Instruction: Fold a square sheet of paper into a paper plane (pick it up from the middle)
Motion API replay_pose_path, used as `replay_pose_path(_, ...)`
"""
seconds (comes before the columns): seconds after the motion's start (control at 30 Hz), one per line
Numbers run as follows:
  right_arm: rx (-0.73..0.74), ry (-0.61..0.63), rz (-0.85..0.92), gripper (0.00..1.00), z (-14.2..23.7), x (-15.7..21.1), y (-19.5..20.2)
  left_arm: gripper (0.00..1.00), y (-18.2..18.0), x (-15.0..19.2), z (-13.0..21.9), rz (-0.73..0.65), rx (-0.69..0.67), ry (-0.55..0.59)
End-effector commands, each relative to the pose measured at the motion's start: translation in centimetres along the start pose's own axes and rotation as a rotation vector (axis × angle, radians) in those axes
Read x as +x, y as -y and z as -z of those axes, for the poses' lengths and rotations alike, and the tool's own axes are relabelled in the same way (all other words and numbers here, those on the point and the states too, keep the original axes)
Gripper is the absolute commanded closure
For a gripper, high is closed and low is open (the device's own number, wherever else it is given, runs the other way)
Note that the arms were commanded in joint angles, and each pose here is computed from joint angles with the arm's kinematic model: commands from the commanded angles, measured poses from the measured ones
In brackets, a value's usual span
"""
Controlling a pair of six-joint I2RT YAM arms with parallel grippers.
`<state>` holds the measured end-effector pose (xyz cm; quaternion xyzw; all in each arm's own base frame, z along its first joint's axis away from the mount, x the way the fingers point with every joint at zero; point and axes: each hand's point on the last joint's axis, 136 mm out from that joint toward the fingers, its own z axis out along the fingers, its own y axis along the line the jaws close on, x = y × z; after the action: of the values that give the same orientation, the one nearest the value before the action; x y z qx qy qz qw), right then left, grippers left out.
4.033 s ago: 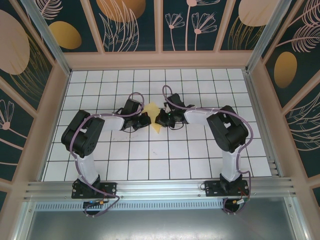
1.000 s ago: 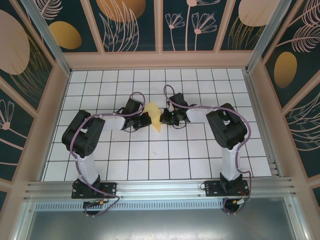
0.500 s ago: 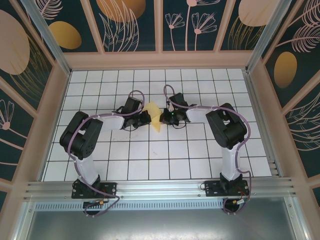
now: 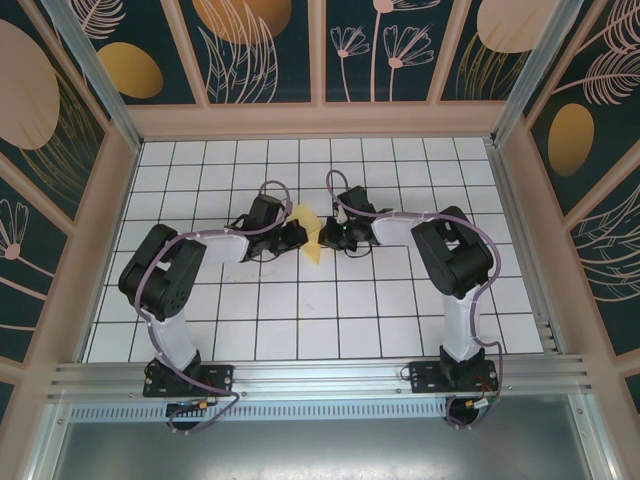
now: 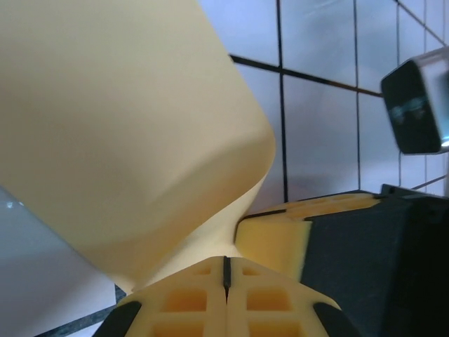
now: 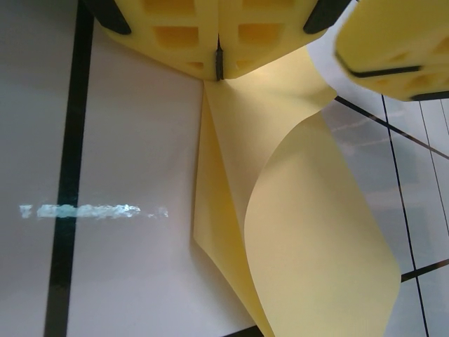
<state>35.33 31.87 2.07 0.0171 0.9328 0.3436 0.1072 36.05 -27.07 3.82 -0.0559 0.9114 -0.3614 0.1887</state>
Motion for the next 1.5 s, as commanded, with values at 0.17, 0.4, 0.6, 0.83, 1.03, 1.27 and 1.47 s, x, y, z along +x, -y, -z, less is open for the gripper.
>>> replay_pose_path(0.17, -0.047, -0.033, 0.007, 0.98, -0.2, 1.0, -0.8, 0.98, -2.6, 1.6, -1.4, 0.023, -0.070, -0.042)
replay_pose_path(0.4, -0.110, -0.072, 0.031, 0.98, 0.5, 2.5, -1.8, 0.98, -3.9, 1.3, -1.1, 0.017, -0.146, -0.023)
replay_pose_path(0.6, -0.112, -0.121, 0.049, 0.97, 0.2, 4.5, -2.0, 0.98, -3.8, 1.3, -1.1, 0.019, -0.145, -0.019)
replay_pose_path(0.83, -0.135, -0.121, 0.055, 0.96, 0.2, 4.9, -2.7, 0.97, -3.8, 1.2, -1.0, 0.018, -0.149, -0.015)
replay_pose_path(1.03, -0.132, -0.058, 0.051, 0.95, 1.1, 3.8, -3.3, 0.96, -3.7, 1.0, -0.9, 0.010, -0.151, -0.012)
replay_pose_path(1.27, -0.099, -0.011, 0.023, 0.95, 0.6, 2.1, -2.8, 0.95, -3.5, 0.8, -0.8, 0.003, -0.151, -0.010)
replay_pose_path(1.47, -0.052, -0.014, 0.000, 0.96, -0.3, 1.9, -1.7, 0.94, -3.2, 0.5, -0.7, -0.004, -0.150, -0.004)
